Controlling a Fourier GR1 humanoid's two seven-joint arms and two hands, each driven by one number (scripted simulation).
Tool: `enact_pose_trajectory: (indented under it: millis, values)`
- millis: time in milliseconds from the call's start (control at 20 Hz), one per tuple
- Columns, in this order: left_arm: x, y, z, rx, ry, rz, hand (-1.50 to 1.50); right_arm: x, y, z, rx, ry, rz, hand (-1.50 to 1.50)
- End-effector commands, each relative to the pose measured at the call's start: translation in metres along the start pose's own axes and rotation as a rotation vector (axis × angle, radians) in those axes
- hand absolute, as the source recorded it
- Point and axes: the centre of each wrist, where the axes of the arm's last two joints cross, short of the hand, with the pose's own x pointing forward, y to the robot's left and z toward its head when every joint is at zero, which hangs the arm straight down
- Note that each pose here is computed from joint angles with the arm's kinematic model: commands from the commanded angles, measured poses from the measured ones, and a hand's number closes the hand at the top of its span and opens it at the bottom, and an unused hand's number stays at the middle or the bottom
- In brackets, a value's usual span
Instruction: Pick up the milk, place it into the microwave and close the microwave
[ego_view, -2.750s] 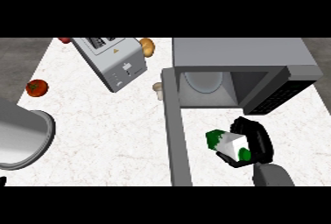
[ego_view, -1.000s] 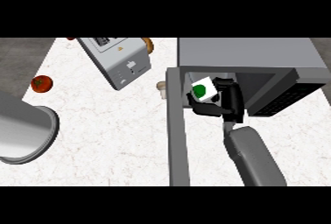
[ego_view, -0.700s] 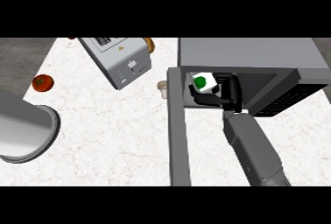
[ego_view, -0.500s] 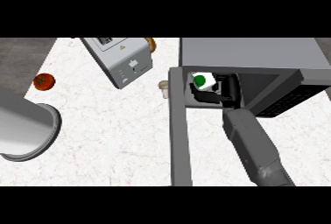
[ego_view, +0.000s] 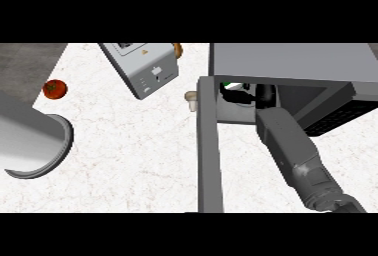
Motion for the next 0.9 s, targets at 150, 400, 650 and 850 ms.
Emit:
enact_pose_trajectory:
  millis: [150, 400, 650, 850]
  values:
    - [0.001, -0.003, -0.003, 0.024, -0.006, 0.003, -1.50, 0.012, 0.010, -0.015, 0.003, -0.124, 0.320, 1.50]
    - [-0.009, 0.010, -0.009, -0.017, -0.003, -0.002, -1.50, 0.007, 0.007, -0.012, -0.068, -0.127, 0.436, 1.50]
    - [-0.004, 0.009, -0.009, -0.042, -0.011, 0.001, -1.50, 0.009, -0.006, -0.021, -0.166, -0.077, 0.469, 1.50]
    - [-0.007, 0.005, -0.007, -0.044, -0.010, -0.002, -1.50, 0.010, -0.011, -0.025, -0.217, -0.053, 0.459, 1.50]
